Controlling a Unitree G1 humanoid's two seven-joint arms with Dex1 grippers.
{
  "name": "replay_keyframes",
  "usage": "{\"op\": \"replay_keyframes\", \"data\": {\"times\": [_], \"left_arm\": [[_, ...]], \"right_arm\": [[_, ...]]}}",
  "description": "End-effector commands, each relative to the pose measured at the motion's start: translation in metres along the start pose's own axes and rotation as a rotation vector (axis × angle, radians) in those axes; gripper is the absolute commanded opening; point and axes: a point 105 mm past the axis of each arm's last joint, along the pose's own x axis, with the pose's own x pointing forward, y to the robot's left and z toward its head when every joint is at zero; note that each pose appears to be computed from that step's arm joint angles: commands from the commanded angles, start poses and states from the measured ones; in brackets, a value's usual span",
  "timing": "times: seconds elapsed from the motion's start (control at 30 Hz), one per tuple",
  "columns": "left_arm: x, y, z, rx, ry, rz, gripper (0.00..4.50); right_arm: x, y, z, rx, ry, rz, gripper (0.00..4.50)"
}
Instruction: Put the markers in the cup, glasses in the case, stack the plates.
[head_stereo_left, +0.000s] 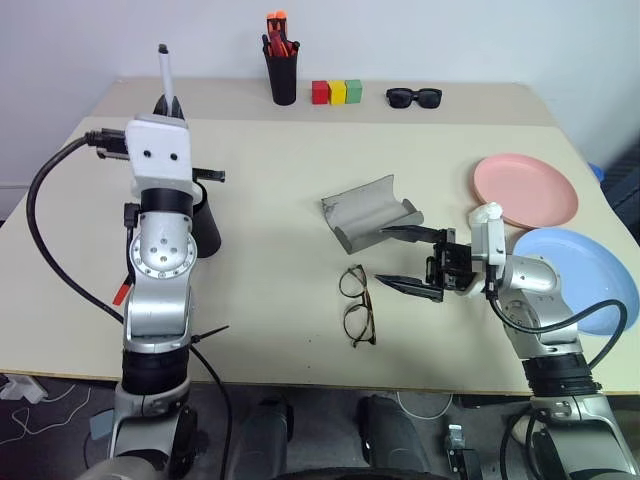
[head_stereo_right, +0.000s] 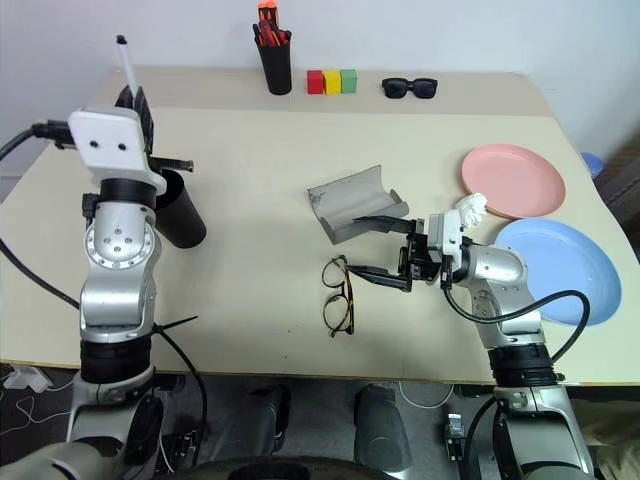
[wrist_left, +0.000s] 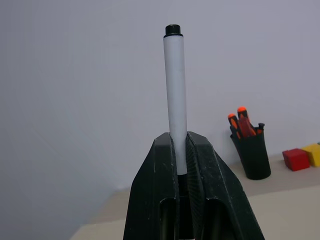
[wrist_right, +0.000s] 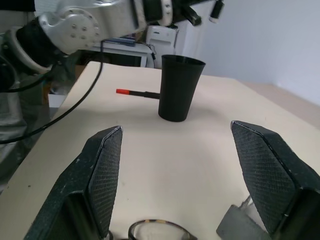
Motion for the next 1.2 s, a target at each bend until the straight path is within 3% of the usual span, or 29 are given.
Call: {"op": "replay_keyframes", "data": {"times": [0.03,0.57,0.67,0.87,0.9,1.07,1.2], "left_arm": [[-0.009,0.004,0.010,-0.007,-0.012,0.030,0.02],[-0.041,0.024,-0.034,0.027,0.172,0.091,0.02],[-0.043,0.023,-0.036,0.033,0.184,0.087,1.12],[-0.043,0.020,-0.037,0.005,0.179,0.069,4.18],[-0.042,0.018,-0.034,-0.012,0.168,0.059,4.48],[-0.041,0.018,-0.018,-0.079,0.131,-0.008,4.48],[-0.046,0.047,-0.025,-0.084,0.188,0.100,4.48]], "right_arm": [[0.001,-0.004,0.003,-0.036,-0.015,0.012,3.54],[-0.006,-0.006,-0.009,-0.020,-0.012,0.026,3.54],[-0.007,-0.005,-0.009,-0.023,-0.012,0.027,3.54],[-0.008,-0.006,-0.008,-0.027,-0.008,0.024,3.54],[-0.008,-0.006,-0.007,-0.028,-0.007,0.023,3.54],[-0.007,-0.008,-0.006,-0.026,-0.004,0.018,3.54],[-0.003,-0.009,-0.007,-0.019,-0.005,0.019,3.54]]}}
